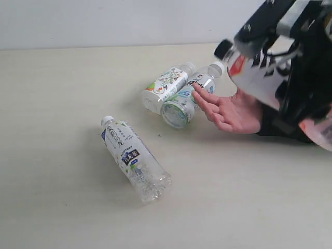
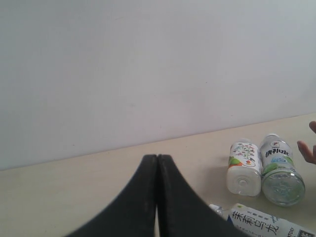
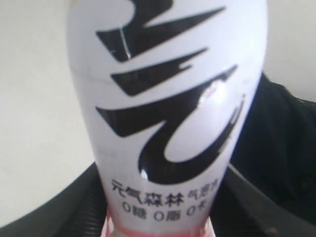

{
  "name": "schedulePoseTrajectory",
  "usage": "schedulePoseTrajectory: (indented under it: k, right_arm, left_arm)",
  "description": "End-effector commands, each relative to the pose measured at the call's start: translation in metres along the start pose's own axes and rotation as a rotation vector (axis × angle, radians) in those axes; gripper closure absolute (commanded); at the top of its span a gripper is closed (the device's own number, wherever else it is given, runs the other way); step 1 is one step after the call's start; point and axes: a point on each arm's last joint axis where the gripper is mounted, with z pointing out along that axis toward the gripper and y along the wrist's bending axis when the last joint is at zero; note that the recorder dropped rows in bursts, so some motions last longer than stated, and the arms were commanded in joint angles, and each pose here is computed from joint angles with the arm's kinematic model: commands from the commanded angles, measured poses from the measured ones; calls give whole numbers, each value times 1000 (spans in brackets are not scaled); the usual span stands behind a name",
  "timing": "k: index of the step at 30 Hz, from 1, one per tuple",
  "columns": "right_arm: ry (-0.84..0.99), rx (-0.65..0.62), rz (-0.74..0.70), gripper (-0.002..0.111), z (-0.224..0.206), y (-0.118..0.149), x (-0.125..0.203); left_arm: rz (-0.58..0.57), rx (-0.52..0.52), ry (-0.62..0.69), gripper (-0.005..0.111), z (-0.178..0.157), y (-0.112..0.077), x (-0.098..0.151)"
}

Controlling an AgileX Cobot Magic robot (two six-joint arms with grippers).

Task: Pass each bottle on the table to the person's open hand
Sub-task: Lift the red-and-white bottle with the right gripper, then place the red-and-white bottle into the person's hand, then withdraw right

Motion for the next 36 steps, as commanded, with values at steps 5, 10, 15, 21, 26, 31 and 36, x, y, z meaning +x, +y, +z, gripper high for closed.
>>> schedulePoseTrajectory:
  k: [5, 10, 15, 21, 26, 31, 36]
  right_arm:
    - [-38, -49, 380, 108, -2, -43, -35]
    - [38, -145, 432, 108, 31, -48, -62]
    - [115, -162, 423, 108, 63, -45, -78]
    - [204, -174, 411, 108, 95, -38, -84]
    - [243, -177, 406, 108, 115, -35, -88]
    - [228, -172, 402, 108, 126, -34, -92]
    - [242, -174, 400, 96, 136, -32, -94]
  left_arm:
    - [2, -4, -5, 106, 0, 0, 1]
    - [2, -4, -5, 106, 0, 0, 1]
    - [2, -4, -5, 106, 0, 0, 1]
    - [2, -4, -5, 106, 0, 0, 1]
    - [2, -4, -5, 106, 0, 0, 1]
    - [2, -4, -5, 106, 0, 0, 1]
    - [2, -4, -5, 106, 0, 0, 1]
